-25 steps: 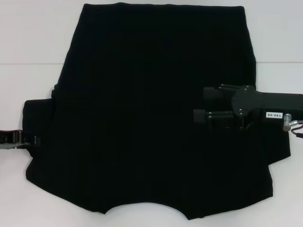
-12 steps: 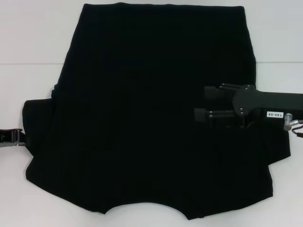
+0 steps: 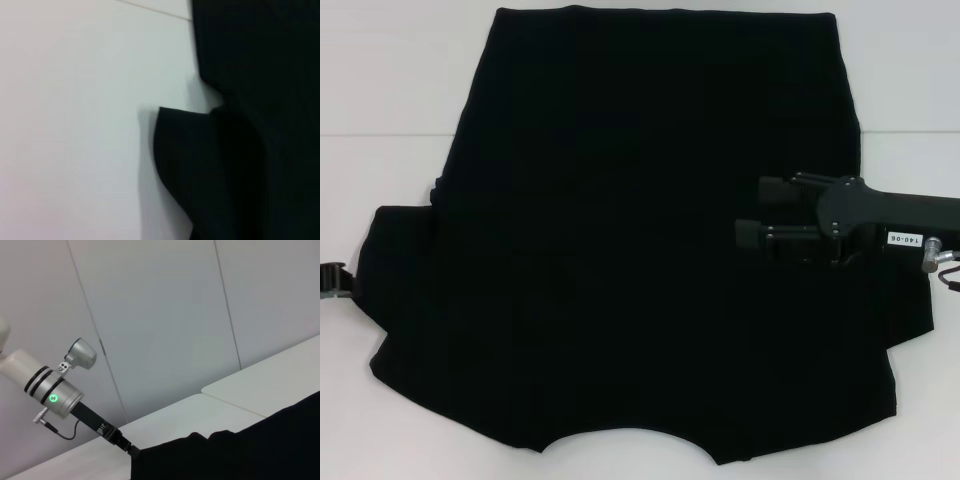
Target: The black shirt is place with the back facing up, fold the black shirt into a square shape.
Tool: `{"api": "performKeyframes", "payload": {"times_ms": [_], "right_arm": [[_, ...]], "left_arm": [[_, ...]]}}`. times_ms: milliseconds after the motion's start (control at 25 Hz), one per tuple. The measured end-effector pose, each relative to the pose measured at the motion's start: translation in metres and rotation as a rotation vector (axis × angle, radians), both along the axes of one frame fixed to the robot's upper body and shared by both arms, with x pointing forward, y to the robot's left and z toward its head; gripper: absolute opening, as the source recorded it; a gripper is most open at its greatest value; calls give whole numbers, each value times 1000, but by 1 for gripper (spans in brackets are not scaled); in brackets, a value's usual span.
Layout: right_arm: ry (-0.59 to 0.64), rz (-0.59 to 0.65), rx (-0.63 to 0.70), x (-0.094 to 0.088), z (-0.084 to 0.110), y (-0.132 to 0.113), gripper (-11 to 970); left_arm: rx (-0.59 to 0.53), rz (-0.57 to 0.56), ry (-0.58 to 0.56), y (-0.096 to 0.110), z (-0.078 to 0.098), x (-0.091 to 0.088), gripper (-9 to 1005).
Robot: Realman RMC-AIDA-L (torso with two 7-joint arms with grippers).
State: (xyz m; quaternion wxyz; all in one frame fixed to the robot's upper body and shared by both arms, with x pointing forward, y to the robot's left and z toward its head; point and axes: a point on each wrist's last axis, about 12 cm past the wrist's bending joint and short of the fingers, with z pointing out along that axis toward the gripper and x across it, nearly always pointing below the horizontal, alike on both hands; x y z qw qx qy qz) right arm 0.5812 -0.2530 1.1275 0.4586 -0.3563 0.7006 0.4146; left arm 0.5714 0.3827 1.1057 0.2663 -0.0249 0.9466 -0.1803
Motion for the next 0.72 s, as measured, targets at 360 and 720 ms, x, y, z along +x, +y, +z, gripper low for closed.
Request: {"api": "performKeyframes", "payload": {"times_ms": [360,720], "right_arm": [[10,-2,19,-2,-5,3,916],[13,1,23,-2,-6,4,915]], "left_arm": [[4,61,-46,21,5,-4,0],[13,92,-56,28,3,-7,1]]}}
